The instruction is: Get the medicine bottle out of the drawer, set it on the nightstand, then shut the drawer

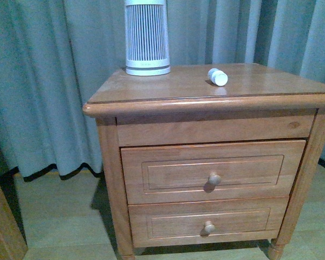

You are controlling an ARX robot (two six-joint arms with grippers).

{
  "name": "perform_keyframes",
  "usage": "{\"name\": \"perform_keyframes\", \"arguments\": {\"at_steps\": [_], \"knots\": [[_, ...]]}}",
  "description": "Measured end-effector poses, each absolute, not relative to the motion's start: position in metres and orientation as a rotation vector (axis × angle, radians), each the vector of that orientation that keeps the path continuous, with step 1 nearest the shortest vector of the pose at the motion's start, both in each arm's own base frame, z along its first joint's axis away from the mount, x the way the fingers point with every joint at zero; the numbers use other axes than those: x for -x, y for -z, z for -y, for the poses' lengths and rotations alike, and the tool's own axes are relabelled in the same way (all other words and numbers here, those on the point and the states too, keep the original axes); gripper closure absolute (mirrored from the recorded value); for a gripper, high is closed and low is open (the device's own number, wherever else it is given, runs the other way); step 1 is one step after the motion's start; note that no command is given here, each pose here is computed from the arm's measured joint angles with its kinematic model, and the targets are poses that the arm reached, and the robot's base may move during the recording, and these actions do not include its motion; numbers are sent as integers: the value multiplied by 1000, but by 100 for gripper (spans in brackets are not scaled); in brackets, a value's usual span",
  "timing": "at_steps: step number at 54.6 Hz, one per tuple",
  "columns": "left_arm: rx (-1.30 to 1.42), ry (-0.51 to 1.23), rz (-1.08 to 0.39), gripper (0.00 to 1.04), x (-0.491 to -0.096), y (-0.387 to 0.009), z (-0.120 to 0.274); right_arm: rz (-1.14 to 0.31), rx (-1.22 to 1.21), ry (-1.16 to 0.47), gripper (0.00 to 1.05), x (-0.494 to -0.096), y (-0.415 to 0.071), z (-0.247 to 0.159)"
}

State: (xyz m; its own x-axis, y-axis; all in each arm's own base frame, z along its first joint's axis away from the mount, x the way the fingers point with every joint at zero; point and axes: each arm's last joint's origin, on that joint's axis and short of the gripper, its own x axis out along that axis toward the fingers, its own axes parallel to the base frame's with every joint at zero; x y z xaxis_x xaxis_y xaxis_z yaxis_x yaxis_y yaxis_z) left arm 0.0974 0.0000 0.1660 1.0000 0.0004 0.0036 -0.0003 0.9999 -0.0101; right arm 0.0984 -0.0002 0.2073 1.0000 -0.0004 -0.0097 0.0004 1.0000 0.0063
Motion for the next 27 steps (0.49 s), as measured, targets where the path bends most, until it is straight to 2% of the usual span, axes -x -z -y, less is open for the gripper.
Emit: {"name": "perform_keyframes", "arguments": {"at_steps": [27], "knots": [[10, 0, 4, 6, -97, -166, 0, -8, -6, 0, 101, -98, -180, 0]]}}
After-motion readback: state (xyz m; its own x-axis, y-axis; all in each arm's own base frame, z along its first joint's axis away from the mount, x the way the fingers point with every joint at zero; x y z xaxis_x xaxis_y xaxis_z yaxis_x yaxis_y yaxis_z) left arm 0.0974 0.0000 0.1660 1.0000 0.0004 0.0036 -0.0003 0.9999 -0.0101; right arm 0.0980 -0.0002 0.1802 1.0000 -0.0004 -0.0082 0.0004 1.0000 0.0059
